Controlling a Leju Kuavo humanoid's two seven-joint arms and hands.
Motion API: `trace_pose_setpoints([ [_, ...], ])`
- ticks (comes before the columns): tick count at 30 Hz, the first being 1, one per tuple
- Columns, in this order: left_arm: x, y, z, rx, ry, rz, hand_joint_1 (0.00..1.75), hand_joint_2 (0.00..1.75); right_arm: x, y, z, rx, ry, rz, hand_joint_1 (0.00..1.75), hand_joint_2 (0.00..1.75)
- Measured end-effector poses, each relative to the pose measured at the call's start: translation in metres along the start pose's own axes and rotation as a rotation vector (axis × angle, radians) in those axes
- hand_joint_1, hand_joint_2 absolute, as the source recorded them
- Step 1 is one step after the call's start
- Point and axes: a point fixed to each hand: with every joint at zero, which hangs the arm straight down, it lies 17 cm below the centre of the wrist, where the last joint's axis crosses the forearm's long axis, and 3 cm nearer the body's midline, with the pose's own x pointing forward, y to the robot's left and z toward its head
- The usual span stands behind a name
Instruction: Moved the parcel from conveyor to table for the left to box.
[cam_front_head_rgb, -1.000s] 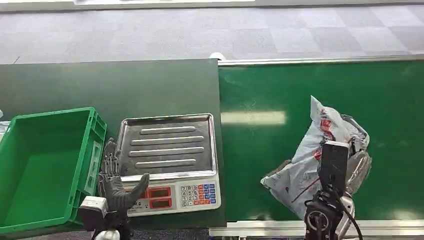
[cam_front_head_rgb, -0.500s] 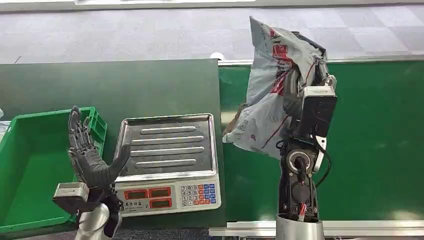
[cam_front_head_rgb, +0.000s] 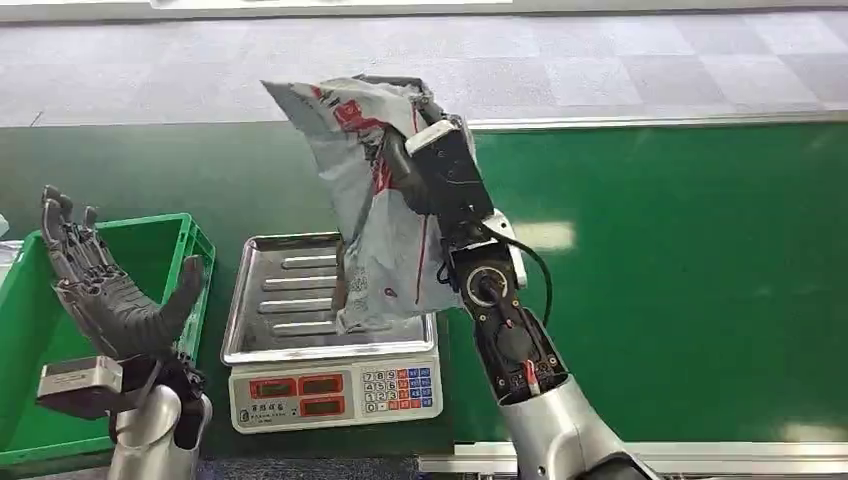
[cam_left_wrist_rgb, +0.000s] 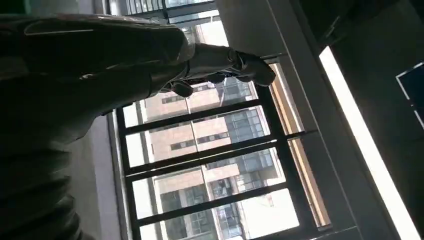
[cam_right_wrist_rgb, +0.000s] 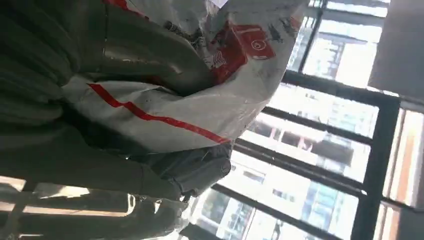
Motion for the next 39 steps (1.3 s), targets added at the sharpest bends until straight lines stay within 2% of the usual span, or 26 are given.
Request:
trace_pose_setpoints([
  [5,-0.001,0.009,-0.002,0.008,-0.002,-0.014,0.0,1.75,-0.027,0.044,0.017,0.123,0.048,-0.012,1.75,1.75],
  [10,-0.003,0.012,-0.004,0.012,-0.004,-0.022,0.0,1.75,-0.037,0.064,0.026,0.186,0.076,-0.015,1.75,1.75],
  [11,-0.003,0.011,-0.005,0.01,-0.005,-0.021,0.0,1.75,-0.036,0.07,0.027,0.209,0.079,-0.035,0.31,1.75],
  [12,-0.003,0.011,-0.005,0.008,-0.007,-0.022,0.0,1.75,-0.035,0.077,0.029,0.229,0.083,-0.056,0.0,1.75],
  [18,-0.007,0.016,-0.002,0.018,0.005,-0.05,0.0,1.75,-0.048,0.097,0.035,0.239,0.184,-0.073,0.0,1.75],
  [24,-0.011,0.021,0.005,0.016,0.022,-0.062,0.0,1.75,-0.058,0.1,0.037,0.25,0.196,-0.054,0.0,1.75],
  [29,-0.013,0.013,0.008,-0.022,0.022,-0.075,0.0,1.75,-0.059,0.097,0.037,0.241,0.163,-0.024,0.0,1.75],
  [35,-0.026,-0.037,0.033,-0.181,0.062,-0.068,0.0,1.75,-0.046,0.066,0.026,0.145,0.043,0.107,0.0,1.75],
  [39,-0.032,-0.044,0.049,-0.215,0.097,-0.067,0.0,1.75,-0.044,0.042,0.023,0.074,0.041,0.071,0.0,1.75],
])
